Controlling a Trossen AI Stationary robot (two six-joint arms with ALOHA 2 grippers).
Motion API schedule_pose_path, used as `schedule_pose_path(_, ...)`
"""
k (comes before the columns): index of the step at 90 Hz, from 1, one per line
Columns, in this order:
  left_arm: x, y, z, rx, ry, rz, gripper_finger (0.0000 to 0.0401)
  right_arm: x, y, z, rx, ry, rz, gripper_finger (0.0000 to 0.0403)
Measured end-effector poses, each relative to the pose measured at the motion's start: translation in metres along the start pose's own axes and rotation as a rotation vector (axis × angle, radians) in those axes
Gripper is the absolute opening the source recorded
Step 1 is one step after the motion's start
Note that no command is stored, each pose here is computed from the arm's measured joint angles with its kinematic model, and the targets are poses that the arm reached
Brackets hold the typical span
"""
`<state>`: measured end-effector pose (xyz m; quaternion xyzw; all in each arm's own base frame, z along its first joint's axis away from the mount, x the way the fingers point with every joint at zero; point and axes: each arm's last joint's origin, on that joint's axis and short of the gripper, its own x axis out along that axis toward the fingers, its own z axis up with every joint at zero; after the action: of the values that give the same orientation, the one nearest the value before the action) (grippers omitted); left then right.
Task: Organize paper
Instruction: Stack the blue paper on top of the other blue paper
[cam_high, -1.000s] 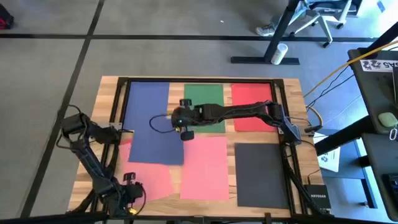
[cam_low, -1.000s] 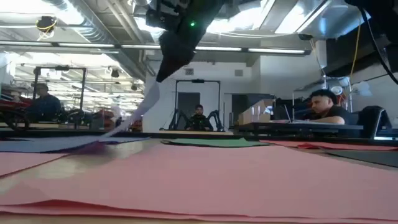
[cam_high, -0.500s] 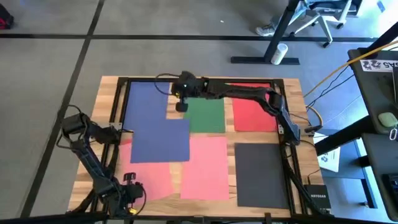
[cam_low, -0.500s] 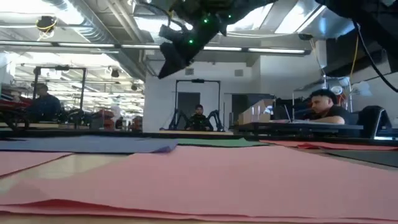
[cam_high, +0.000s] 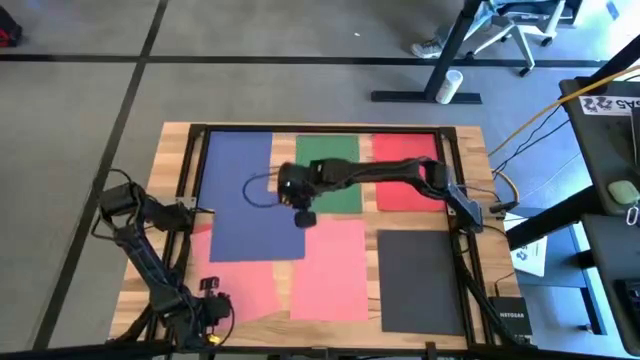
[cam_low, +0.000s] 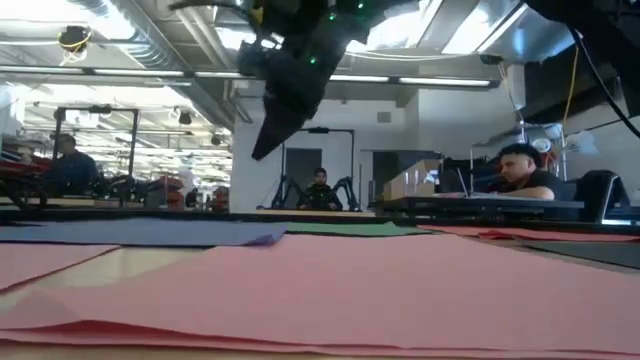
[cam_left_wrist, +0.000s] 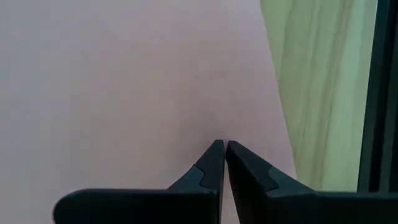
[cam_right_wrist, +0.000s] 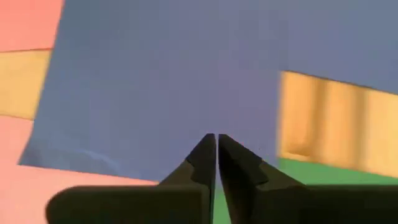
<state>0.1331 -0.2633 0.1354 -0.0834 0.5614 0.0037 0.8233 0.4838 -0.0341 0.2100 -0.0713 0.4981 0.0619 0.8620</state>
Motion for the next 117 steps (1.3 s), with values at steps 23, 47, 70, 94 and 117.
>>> schedule_pose_path(23,0.0,-0.002,0.002,-0.017,-0.029,-0.013,0.0001,0.045,0.002,-0.015,0.144,0.083,0.042,0.0002)
schedule_pose_path(47,0.0,-0.002,0.002,-0.012,-0.025,-0.018,0.0,0.064,-0.005,-0.025,0.197,0.117,0.068,0.0)
schedule_pose_path(70,-0.002,-0.006,0.003,0.0,-0.023,-0.031,0.0,0.068,-0.022,-0.026,0.242,0.075,0.011,0.0)
schedule_pose_path(94,-0.004,-0.008,0.005,0.005,-0.027,-0.038,0.0,0.057,-0.024,-0.007,0.205,-0.012,-0.022,0.0)
schedule_pose_path(117,-0.004,-0.008,0.005,-0.003,-0.028,-0.039,0.0,0.032,0.034,0.005,-0.129,0.185,0.085,0.0003)
